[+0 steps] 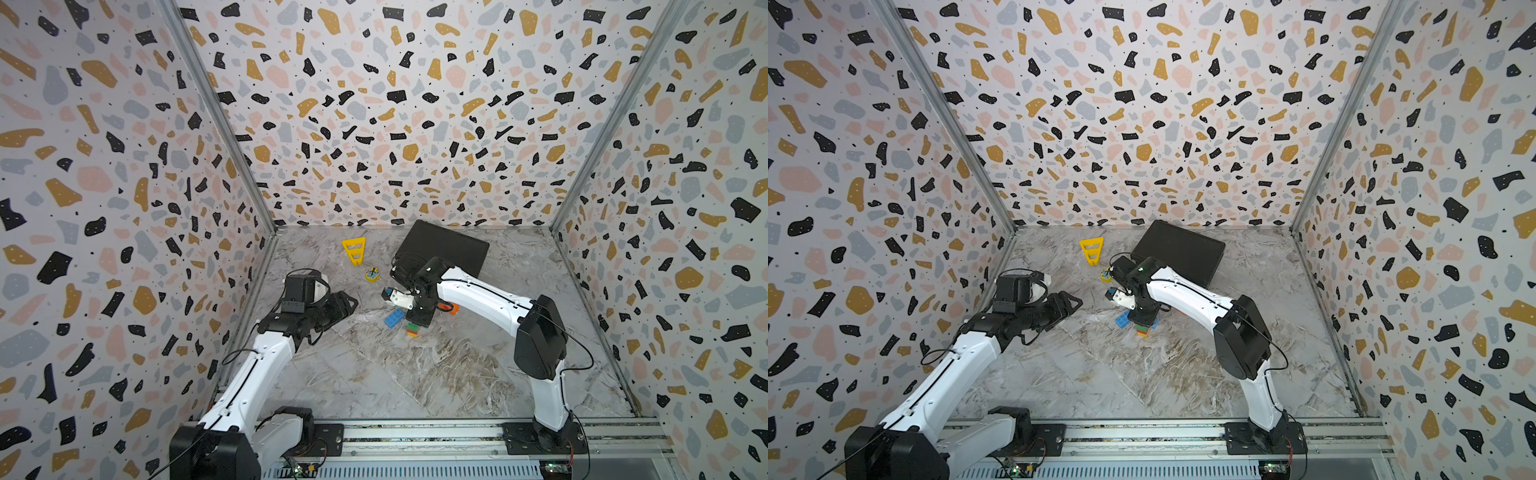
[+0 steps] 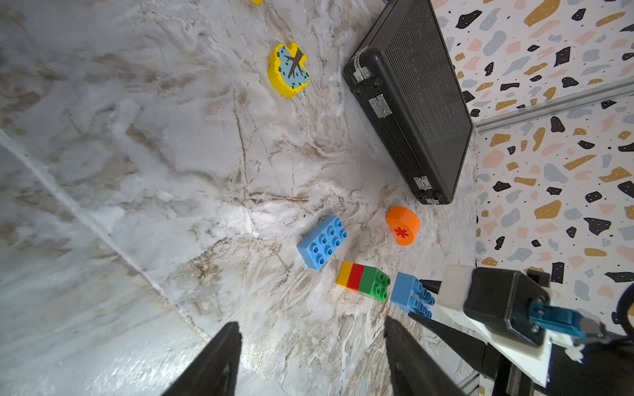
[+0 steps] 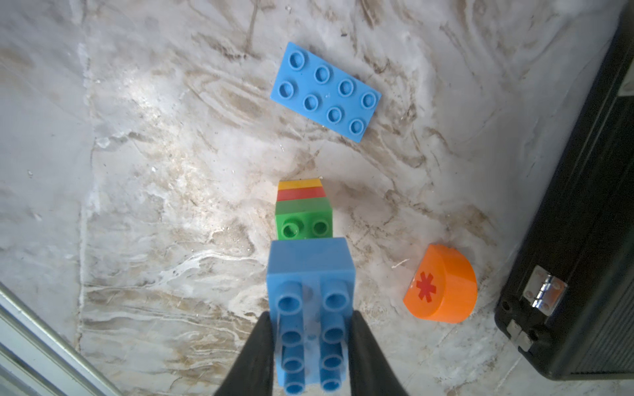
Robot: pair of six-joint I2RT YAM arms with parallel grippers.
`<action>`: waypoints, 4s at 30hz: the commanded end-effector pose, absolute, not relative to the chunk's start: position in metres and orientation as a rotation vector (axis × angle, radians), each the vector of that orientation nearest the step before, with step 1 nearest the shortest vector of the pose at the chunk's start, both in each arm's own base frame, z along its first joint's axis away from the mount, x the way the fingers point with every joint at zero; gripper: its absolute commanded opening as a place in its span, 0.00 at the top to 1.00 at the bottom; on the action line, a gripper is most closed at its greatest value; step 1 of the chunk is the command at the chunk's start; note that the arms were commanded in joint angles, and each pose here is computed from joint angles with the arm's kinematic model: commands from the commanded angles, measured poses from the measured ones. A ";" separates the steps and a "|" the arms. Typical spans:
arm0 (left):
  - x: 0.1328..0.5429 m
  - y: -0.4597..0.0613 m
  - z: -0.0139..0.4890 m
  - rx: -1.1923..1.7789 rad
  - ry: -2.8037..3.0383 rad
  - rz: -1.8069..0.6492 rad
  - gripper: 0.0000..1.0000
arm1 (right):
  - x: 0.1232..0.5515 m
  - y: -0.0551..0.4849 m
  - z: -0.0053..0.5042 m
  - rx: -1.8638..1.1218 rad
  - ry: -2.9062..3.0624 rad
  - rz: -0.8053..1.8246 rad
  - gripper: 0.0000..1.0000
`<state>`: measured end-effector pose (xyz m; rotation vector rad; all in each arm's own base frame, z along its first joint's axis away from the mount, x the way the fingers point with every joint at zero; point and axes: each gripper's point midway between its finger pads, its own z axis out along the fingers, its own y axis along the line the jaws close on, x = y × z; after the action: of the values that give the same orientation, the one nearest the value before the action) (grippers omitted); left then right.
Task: Assemble an ice cream with lego
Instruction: Assemble the lego brick with the lego brick.
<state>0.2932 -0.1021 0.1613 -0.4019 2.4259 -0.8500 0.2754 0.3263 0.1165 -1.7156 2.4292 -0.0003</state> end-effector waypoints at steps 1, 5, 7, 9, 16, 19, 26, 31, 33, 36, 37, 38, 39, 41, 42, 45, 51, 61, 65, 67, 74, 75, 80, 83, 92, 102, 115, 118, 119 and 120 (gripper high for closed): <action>0.295 -0.102 0.164 -0.389 2.398 -0.875 0.33 | 0.275 0.331 0.122 -1.701 2.432 0.006 0.86; 0.295 -0.101 0.162 -0.393 2.401 -0.877 0.33 | 0.276 0.334 0.115 -1.712 2.438 -0.001 0.86; 0.296 -0.101 0.163 -0.391 2.398 -0.879 0.33 | 0.277 0.335 0.113 -1.713 2.441 -0.004 0.86; 0.295 -0.101 0.163 -0.388 2.398 -0.880 0.33 | 0.278 0.336 0.111 -1.714 2.443 -0.005 0.86; 0.295 -0.099 0.161 -0.387 2.401 -0.874 0.33 | 0.280 0.339 0.108 -1.718 2.440 -0.009 0.86; 0.294 -0.100 0.161 -0.386 2.399 -0.880 0.33 | 0.279 0.340 0.108 -1.719 2.441 -0.005 0.86; 0.295 -0.100 0.161 -0.382 2.399 -0.886 0.33 | 0.279 0.342 0.109 -1.720 2.440 -0.007 0.86; 0.295 -0.101 0.159 -0.381 2.403 -0.891 0.33 | 0.277 0.343 0.106 -1.731 2.445 -0.008 0.86; 0.295 -0.101 0.159 -0.380 2.404 -0.891 0.33 | 0.276 0.342 0.103 -1.738 2.452 -0.013 0.86; 0.294 -0.102 0.158 -0.376 2.408 -0.895 0.33 | 0.275 0.340 0.098 -1.750 2.461 -0.026 0.86; 0.294 -0.102 0.158 -0.376 2.410 -0.896 0.33 | 0.275 0.339 0.096 -1.756 2.466 -0.033 0.86; 0.294 -0.102 0.157 -0.376 2.412 -0.896 0.33 | 0.275 0.338 0.093 -1.761 2.471 -0.041 0.86; 0.294 -0.102 0.157 -0.375 2.412 -0.897 0.33 | 0.274 0.337 0.091 -1.766 2.476 -0.046 0.86; 0.293 -0.102 0.155 -0.374 2.416 -0.900 0.33 | 0.274 0.336 0.085 -1.778 2.484 -0.054 0.86; 0.293 -0.102 0.155 -0.372 2.416 -0.900 0.33 | 0.273 0.335 0.082 -1.787 2.487 -0.058 0.86; 0.292 -0.103 0.154 -0.372 2.419 -0.903 0.33 | 0.271 0.332 0.073 -1.821 2.494 -0.074 0.86; 0.290 -0.104 0.150 -0.374 2.429 -0.911 0.33 | 0.264 0.329 0.054 -1.892 2.512 -0.066 0.86; 0.287 -0.105 0.146 -0.375 2.448 -0.919 0.33 | 0.258 0.335 0.039 -1.926 2.517 0.011 0.87; 0.287 -0.105 0.144 -0.375 2.455 -0.923 0.33 | 0.257 0.341 0.038 -1.917 2.511 0.045 0.87; 0.286 -0.105 0.143 -0.374 2.458 -0.924 0.33 | 0.258 0.343 0.039 -1.910 2.508 0.056 0.87; 0.285 -0.106 0.140 -0.373 2.469 -0.928 0.33 | 0.257 0.348 0.040 -1.895 2.492 0.100 0.87; 0.286 -0.106 0.140 -0.373 2.468 -0.927 0.33 | 0.257 0.350 0.042 -1.888 2.486 0.115 0.87; 0.286 -0.107 0.138 -0.371 2.471 -0.934 0.33 | 0.255 0.349 0.042 -1.891 2.485 0.126 0.87; 0.286 -0.108 0.138 -0.370 2.474 -0.942 0.33 | 0.252 0.342 0.037 -1.914 2.499 0.098 0.87; 0.283 -0.108 0.147 -0.356 2.472 -0.934 0.33 | 0.247 0.314 0.059 -2.020 2.452 -0.008 0.87; 0.276 -0.102 0.189 -0.300 2.379 -0.884 0.32 | 0.224 0.283 0.130 -2.212 2.181 0.013 0.88; 0.277 -0.102 0.192 -0.273 2.336 -0.890 0.32 | 0.190 0.275 0.136 -2.448 1.593 0.162 0.87; 0.277 -0.103 0.195 -0.264 2.322 -0.891 0.32 | 0.191 0.278 0.130 -2.494 1.559 0.161 0.87; 0.278 -0.102 0.195 -0.264 2.318 -0.888 0.32 | 0.193 0.278 0.126 -2.513 1.553 0.152 0.87; 0.278 -0.102 0.195 -0.262 2.316 -0.889 0.32 | 0.196 0.278 0.121 -2.526 1.549 0.137 0.87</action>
<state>0.2723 -0.1044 0.1858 -0.3064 2.3735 -0.9043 0.1921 0.2701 0.1217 -2.4777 1.6535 0.1284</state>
